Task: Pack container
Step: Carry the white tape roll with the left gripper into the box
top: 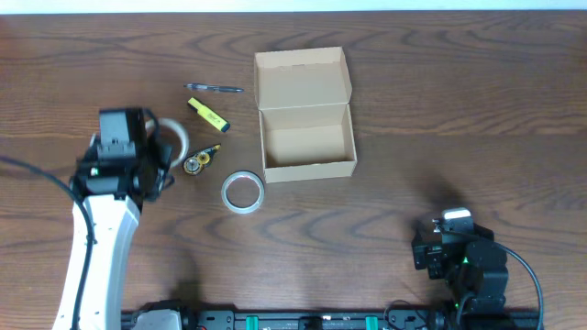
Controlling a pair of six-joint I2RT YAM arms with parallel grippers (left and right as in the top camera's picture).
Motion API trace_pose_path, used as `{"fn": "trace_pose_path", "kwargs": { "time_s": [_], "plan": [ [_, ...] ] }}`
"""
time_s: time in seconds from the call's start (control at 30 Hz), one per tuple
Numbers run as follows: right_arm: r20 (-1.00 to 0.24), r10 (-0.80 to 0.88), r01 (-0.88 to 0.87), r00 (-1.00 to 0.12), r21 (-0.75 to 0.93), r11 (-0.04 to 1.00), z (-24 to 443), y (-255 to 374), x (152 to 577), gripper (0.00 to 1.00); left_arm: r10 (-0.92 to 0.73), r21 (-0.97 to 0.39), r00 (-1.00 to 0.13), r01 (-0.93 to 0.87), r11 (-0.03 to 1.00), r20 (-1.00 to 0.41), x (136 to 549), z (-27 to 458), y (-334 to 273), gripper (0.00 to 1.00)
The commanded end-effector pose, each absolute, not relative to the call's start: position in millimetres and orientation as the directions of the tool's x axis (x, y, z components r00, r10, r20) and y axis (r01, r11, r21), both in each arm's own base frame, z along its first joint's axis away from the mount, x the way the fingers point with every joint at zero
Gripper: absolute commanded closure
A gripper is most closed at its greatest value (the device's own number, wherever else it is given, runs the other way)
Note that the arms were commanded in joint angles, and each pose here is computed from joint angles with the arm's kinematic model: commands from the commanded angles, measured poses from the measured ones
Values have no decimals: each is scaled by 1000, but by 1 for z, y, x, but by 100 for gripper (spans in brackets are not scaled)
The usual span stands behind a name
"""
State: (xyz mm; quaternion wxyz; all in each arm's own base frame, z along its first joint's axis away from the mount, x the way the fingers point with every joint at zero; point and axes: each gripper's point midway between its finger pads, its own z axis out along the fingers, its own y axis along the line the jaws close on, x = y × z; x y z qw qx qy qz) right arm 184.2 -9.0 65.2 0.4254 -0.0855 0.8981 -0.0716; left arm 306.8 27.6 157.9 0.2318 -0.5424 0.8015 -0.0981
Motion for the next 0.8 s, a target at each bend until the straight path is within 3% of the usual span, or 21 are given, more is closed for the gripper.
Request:
{"fn": "trace_pose_path", "kwargs": {
  "time_s": [0.0,0.13,0.37,0.77],
  "plan": [
    [-752,-202,-85,-627,-192,978,62,-9,184,1,-788,-413,-487,-673,613,-377,337,194,7,94],
    [-752,-202,-85,-627,-191,978,62,-9,184,1,-682,-403,-589,-549,732,-434,368,216,-27,94],
    [-752,-202,-85,-627,-191,978,62,-9,184,1,-580,-370,-703,-452,812,-413,397,208,-87,94],
    [-752,-202,-85,-627,-192,978,62,-9,184,1,-385,-319,-854,-277,906,-351,401,170,-185,94]
  ]
}}
